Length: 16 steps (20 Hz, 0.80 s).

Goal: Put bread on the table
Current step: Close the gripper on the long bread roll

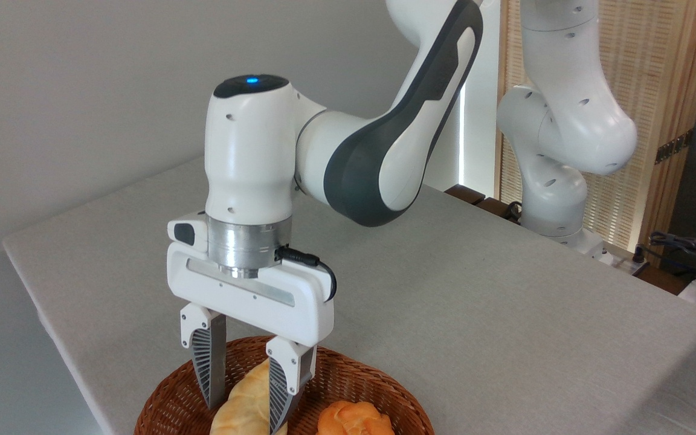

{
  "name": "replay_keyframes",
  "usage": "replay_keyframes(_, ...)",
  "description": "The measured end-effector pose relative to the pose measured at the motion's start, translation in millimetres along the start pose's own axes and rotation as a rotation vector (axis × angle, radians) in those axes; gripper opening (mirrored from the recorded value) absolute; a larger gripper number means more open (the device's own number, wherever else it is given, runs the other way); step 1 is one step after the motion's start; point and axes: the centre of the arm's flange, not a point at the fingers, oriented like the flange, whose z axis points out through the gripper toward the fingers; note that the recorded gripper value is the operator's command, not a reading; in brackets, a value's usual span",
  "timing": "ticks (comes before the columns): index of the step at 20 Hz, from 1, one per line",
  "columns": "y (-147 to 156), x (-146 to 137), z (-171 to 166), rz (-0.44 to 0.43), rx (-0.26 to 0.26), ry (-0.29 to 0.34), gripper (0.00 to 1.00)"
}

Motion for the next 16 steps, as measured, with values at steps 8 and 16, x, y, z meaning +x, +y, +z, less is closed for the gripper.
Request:
replay_keyframes(8, -4.5, -2.2, 6.5, -0.007, 0.003, -0.008, 1.0)
replay_keyframes(16, -7.5, -3.7, 7.1, -0.012, 0.004, -0.01, 1.0)
